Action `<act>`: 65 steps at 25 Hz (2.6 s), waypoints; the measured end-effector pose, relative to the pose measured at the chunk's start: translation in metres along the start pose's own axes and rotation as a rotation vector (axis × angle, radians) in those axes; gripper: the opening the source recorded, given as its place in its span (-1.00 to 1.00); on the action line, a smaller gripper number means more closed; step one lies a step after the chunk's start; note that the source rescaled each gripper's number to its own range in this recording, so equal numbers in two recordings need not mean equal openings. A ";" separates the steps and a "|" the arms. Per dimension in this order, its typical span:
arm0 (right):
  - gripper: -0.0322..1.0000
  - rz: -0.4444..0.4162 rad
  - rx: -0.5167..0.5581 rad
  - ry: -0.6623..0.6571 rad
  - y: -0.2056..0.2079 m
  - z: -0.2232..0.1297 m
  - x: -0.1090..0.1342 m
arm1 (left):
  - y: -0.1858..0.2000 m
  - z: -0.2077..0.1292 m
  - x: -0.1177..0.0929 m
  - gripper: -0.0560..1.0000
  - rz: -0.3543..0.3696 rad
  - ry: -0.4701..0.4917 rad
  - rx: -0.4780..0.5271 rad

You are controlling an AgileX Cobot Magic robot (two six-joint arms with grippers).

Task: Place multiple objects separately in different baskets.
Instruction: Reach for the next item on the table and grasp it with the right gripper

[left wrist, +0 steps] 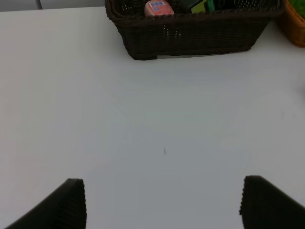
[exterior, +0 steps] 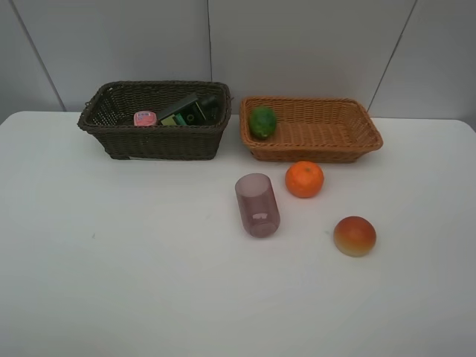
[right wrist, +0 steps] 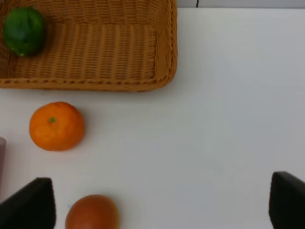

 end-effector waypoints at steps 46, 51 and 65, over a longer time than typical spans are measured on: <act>0.88 0.116 0.623 0.464 -0.122 -0.021 0.100 | 0.000 0.000 0.000 0.53 0.001 0.000 -0.001; 0.88 0.103 0.709 0.466 -0.159 -0.037 0.106 | 0.000 0.000 0.000 0.53 0.001 0.000 -0.001; 0.88 0.081 0.698 0.419 -0.187 -0.063 0.104 | 0.000 0.000 0.000 0.53 0.001 0.000 -0.001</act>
Point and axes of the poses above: a point on each arm's last joint axis where the gripper is mounted, y pointing back along that axis away from the gripper, x along the wrist's bending axis when the last joint is at zero, z = x × y, the point moved 3 cm from there along -y, pointing out along that axis toward the gripper, and after that the axes turned 4 degrees about -y, right-handed, at the moved point
